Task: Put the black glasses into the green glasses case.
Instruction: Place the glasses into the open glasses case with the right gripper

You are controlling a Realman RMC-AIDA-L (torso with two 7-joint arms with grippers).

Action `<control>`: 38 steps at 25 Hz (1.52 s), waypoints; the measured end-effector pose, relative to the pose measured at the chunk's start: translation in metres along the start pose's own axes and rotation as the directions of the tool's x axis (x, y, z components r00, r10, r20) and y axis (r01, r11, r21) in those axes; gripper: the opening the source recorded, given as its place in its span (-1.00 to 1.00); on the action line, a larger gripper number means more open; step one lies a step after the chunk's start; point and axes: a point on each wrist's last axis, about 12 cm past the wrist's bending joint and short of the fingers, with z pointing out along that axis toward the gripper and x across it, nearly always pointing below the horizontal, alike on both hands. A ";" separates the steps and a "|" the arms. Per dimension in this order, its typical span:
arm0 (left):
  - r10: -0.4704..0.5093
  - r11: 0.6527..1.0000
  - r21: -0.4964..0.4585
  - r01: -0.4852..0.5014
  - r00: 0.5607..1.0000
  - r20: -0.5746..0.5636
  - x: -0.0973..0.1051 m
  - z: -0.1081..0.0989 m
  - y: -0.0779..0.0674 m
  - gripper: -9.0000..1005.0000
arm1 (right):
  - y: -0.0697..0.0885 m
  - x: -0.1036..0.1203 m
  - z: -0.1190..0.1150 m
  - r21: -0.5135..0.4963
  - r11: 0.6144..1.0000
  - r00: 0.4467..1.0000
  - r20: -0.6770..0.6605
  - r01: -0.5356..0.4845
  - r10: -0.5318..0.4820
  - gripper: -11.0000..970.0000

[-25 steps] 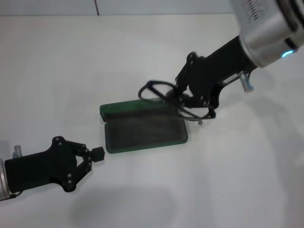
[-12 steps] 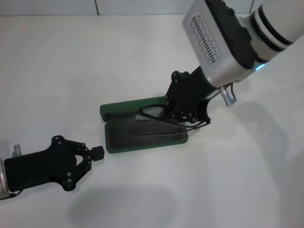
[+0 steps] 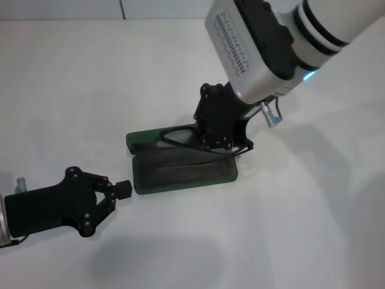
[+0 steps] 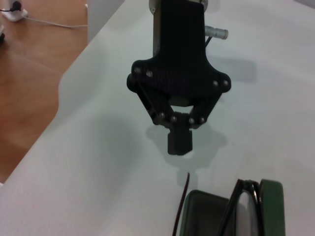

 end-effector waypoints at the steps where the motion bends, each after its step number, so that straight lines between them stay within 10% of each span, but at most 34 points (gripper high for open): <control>1: -0.002 1.000 0.002 0.002 1.000 -0.002 -0.001 0.000 0.000 -0.88 | -0.001 -0.002 0.001 -0.002 1.000 1.000 -0.004 0.000 0.000 -0.71; 38: -0.009 1.000 0.029 0.010 0.999 -0.053 0.006 -0.004 -0.007 -0.86 | 0.003 -0.001 0.034 0.017 1.000 0.996 -0.091 -0.002 0.004 -0.69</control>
